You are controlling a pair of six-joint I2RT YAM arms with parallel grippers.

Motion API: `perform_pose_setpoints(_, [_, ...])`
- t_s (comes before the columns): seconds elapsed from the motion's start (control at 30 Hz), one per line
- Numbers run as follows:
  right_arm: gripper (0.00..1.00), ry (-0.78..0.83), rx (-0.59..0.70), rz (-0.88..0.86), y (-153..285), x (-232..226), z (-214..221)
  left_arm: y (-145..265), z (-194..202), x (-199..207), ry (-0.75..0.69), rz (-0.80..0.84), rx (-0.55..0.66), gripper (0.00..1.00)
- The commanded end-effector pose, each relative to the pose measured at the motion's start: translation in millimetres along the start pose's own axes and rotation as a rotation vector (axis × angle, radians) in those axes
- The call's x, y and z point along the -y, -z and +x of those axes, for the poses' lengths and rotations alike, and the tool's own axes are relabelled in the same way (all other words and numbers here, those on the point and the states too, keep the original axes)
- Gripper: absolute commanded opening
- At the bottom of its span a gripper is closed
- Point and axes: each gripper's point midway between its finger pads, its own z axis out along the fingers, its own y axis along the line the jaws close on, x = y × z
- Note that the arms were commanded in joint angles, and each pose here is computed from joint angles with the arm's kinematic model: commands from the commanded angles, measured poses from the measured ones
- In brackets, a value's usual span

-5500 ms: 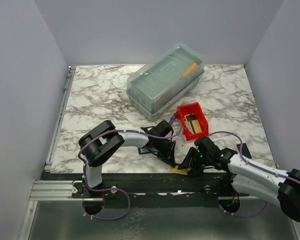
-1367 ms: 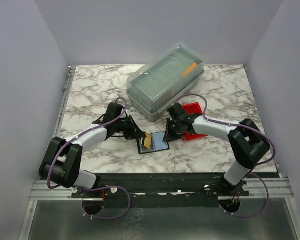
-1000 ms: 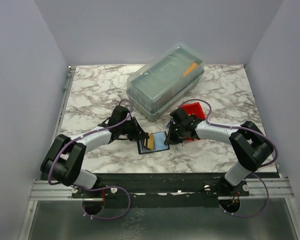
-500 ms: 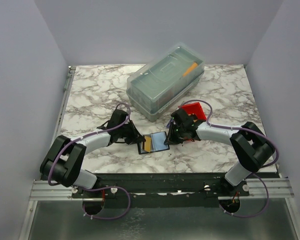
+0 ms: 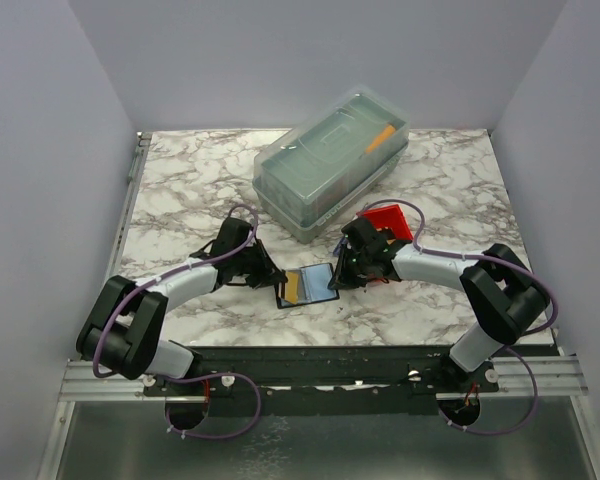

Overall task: Put the credit cards into the card holder
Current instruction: Insert the credit card into the card slot.

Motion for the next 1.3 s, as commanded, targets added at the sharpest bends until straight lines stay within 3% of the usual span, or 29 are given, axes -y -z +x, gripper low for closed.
perform_pose_setpoints(0.0, [0.06,0.017,-0.065,0.098,-6,30,20,8,0,6,-0.045,0.023,-0.006,0.0])
perform_pose_setpoints(0.1, [0.07,0.024,-0.059,0.08,-4,24,17,15,-3,24,-0.065,0.1,0.008,0.0])
perform_pose_setpoints(0.23, [0.37,0.039,-0.014,-0.042,16,-9,3,23,0,49,-0.02,0.236,0.01,0.0])
perform_pose_setpoints(0.3, [0.46,0.057,0.009,-0.106,29,-27,-5,29,-1,64,0.021,0.322,0.014,0.0])
perform_pose_setpoints(0.53, [0.58,0.105,0.101,-0.394,88,-92,-22,63,-17,113,0.002,0.533,0.092,0.0])
perform_pose_setpoints(0.8, [0.58,0.099,0.175,-0.776,145,-136,-13,102,-29,154,-0.021,0.724,0.173,0.0])
perform_pose_setpoints(1.27, [0.29,-0.023,0.216,-0.891,155,-147,-22,113,-20,154,0.013,0.812,0.168,0.0])
